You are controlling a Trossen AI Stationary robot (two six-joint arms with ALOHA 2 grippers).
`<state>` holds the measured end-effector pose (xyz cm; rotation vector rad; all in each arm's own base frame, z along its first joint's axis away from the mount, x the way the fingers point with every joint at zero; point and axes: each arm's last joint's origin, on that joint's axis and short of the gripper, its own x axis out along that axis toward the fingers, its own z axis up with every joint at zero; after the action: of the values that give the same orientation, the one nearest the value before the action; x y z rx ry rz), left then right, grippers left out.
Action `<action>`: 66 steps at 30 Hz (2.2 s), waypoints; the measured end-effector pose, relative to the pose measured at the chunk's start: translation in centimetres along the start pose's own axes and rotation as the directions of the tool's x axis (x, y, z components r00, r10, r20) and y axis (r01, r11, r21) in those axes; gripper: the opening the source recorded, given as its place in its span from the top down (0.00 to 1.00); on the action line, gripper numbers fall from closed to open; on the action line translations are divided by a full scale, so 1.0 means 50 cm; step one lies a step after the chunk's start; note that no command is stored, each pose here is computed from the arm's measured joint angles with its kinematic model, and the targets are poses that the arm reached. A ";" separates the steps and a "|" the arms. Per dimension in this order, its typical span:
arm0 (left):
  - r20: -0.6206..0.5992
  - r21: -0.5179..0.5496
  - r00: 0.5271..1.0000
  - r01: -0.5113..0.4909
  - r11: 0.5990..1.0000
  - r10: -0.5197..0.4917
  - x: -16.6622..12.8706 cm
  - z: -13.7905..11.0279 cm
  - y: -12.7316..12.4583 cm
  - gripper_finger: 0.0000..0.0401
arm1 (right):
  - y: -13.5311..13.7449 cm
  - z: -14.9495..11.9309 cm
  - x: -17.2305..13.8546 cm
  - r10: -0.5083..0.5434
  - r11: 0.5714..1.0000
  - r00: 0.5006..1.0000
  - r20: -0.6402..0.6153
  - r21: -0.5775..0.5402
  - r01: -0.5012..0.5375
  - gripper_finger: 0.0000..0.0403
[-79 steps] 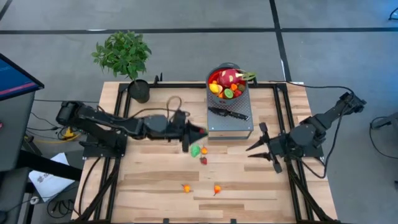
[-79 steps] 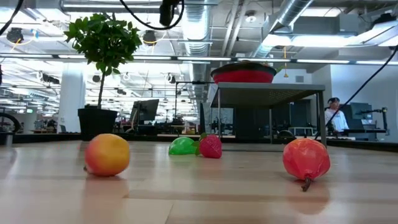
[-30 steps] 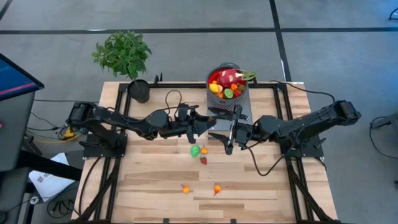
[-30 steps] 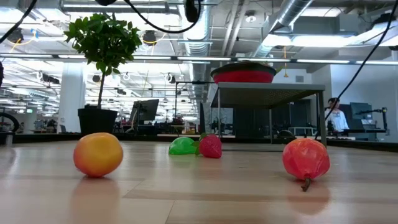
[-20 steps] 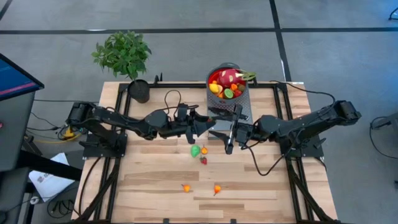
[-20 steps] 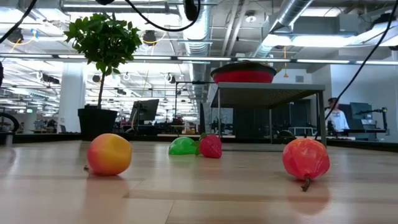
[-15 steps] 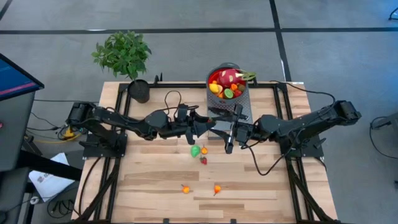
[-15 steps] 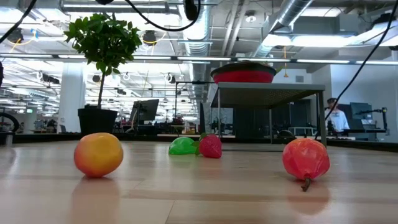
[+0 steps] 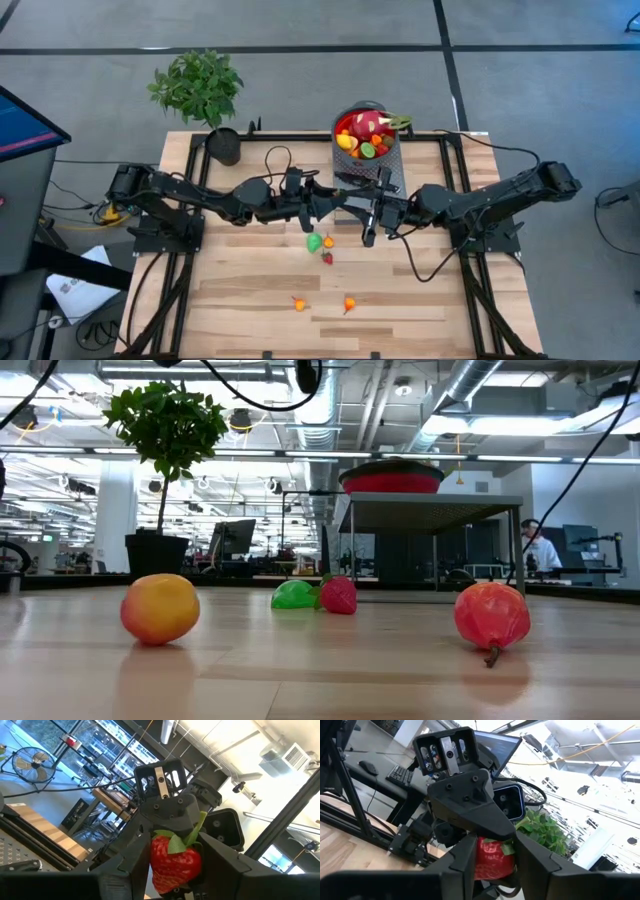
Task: Pick & Place Fruit
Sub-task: Put the strawberry into the red colander on the shelf
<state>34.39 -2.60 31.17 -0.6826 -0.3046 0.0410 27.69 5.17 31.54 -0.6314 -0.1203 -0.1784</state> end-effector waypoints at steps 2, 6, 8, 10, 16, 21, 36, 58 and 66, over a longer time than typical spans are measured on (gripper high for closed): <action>0.001 0.000 1.000 0.002 1.000 -0.002 0.000 0.000 0.000 0.62 | 0.000 0.000 0.000 -0.004 1.000 1.000 0.003 0.002 0.004 0.73; 0.002 0.032 1.000 0.012 0.999 -0.012 0.000 0.001 -0.001 0.57 | 0.001 0.000 0.001 -0.003 1.000 1.000 0.002 0.009 0.003 0.76; 0.003 0.040 1.000 0.011 0.999 -0.011 0.000 0.001 -0.001 0.54 | 0.001 0.000 0.001 -0.005 1.000 1.000 0.004 0.010 0.005 0.79; 0.009 0.040 1.000 0.013 0.999 -0.013 0.000 0.003 -0.001 0.51 | 0.001 0.000 0.001 -0.007 1.000 1.000 0.004 0.010 0.007 0.82; 0.015 0.040 1.000 0.014 0.999 -0.015 0.001 0.005 -0.001 0.42 | -0.003 -0.002 0.002 -0.017 1.000 1.000 0.001 0.007 0.017 0.97; 0.016 0.038 1.000 0.016 0.999 -0.016 0.001 0.005 -0.001 0.40 | -0.006 -0.004 0.003 -0.027 1.000 1.000 -0.005 0.005 0.027 0.98; -0.127 0.095 0.990 0.066 0.993 -0.054 -0.031 0.043 -0.029 0.60 | 0.035 -0.015 -0.059 0.181 0.983 0.938 -0.294 0.041 -0.177 1.00; -0.458 0.244 0.852 -0.154 0.957 0.254 -0.141 -0.078 -0.113 0.99 | 0.004 -0.064 -0.226 0.222 0.901 0.942 -0.251 0.422 -0.100 1.00; -0.428 0.266 0.855 -0.191 0.945 0.293 -0.176 -0.123 -0.159 1.00 | 0.013 -0.062 -0.228 0.249 0.872 0.936 -0.249 0.479 -0.105 1.00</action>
<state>27.29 -13.73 29.33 -0.4913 0.2498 0.1495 16.84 5.33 26.79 -0.1311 0.1935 -0.0595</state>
